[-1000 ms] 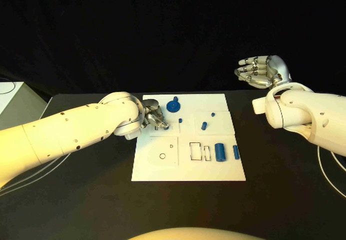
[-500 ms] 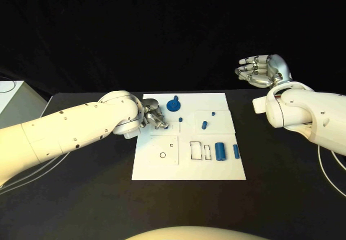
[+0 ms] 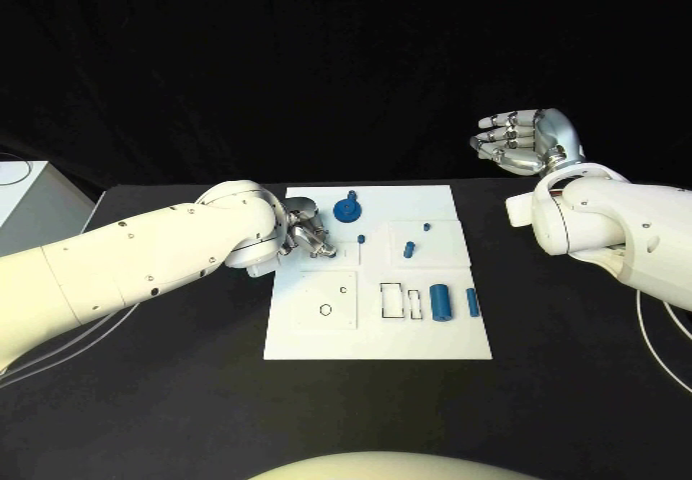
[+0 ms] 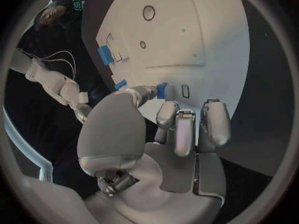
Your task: Assemble the parts on the task board
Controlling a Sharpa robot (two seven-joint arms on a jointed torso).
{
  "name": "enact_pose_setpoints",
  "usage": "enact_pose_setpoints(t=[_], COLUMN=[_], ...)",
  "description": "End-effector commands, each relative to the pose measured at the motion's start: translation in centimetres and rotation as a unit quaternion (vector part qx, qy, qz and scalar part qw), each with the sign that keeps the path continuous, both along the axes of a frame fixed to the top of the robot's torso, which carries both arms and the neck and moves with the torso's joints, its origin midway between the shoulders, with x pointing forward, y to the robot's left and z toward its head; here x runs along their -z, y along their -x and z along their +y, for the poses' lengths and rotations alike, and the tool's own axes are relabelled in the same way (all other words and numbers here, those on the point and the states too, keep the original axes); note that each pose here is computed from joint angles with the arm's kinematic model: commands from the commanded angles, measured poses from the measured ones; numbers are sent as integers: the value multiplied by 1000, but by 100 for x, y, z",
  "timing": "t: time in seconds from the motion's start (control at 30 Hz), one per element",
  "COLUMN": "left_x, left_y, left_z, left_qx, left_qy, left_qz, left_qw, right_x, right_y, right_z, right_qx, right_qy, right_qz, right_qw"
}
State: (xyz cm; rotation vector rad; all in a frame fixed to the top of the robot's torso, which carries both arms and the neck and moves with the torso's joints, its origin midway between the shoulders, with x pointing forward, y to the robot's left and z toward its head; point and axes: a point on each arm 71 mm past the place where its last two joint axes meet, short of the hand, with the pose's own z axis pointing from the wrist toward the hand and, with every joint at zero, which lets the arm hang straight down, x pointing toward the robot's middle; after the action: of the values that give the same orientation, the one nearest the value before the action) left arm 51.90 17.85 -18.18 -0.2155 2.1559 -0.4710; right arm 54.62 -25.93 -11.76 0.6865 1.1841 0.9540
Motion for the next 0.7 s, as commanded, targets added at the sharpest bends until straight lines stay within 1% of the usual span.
enact_pose_setpoints(t=[0.03, 0.47, 0.7], left_x=[17, 25, 38], left_y=[11, 2, -4], left_z=[-13, -40, -65], left_qx=[7, 10, 16], left_qy=[-4, -6, -10], left_qz=[9, 12, 20], left_qw=[1000, 1000, 1000], right_x=[-3, 0, 2], right_y=[0, 3, 3], right_z=[11, 13, 14], right_qx=[-8, -9, -9], right_qy=[0, 0, 0], right_qz=[-3, -3, -2], right_qw=[1000, 1000, 1000])
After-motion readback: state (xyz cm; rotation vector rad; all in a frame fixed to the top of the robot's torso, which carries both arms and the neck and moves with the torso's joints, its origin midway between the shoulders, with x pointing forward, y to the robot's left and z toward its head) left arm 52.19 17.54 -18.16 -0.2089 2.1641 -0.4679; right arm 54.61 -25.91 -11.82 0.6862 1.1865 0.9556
